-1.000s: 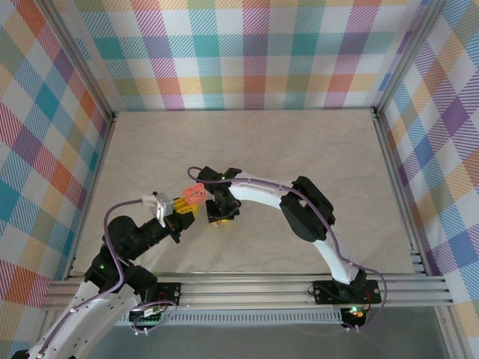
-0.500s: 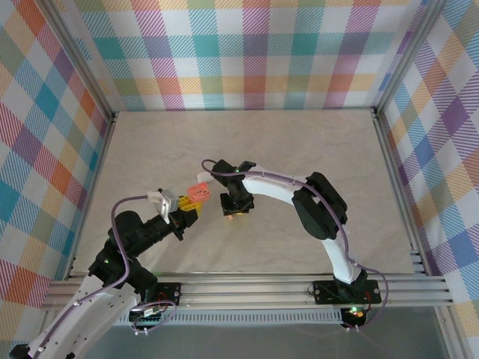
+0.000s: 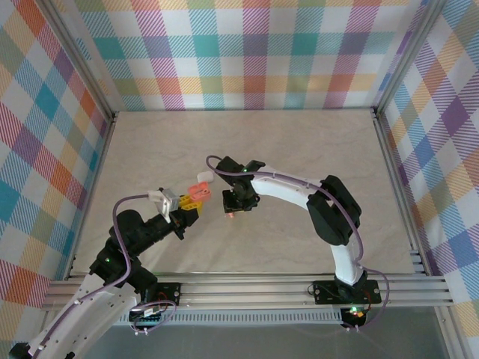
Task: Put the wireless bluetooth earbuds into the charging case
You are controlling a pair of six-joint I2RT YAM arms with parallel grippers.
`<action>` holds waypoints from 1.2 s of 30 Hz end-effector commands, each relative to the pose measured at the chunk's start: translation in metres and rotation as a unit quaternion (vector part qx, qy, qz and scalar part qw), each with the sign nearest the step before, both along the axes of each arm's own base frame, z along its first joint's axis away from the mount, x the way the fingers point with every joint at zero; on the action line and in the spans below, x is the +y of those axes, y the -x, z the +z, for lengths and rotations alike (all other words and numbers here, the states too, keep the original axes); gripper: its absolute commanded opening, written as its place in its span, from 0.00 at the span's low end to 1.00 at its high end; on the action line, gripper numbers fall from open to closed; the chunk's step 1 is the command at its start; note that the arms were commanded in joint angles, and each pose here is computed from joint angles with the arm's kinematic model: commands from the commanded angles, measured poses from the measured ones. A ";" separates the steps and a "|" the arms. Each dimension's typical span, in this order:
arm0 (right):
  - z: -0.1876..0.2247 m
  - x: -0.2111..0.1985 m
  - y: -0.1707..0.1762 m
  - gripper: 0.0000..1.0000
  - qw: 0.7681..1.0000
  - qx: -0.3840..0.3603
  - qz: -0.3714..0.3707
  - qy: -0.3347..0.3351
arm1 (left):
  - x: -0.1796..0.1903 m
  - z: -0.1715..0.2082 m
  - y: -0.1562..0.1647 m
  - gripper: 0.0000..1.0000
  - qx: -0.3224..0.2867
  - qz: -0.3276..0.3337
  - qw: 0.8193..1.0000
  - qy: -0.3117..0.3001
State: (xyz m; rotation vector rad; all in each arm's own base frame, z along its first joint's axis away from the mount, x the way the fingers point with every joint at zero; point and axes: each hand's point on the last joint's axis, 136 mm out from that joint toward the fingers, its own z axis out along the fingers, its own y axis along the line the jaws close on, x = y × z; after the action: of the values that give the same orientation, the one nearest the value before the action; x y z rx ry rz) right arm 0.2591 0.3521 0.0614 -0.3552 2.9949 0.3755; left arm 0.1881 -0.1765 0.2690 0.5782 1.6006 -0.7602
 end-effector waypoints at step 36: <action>-0.046 -0.007 -0.001 0.37 0.987 -0.005 0.098 0.124 | -0.002 0.010 0.003 0.00 -0.010 -0.008 1.000 0.014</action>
State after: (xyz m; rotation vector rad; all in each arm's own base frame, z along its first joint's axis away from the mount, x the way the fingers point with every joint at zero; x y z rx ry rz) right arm 0.2605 0.3534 0.0198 -0.5972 3.0092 0.1015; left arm 0.1866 -0.1755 0.2678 0.5783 1.6059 -0.7598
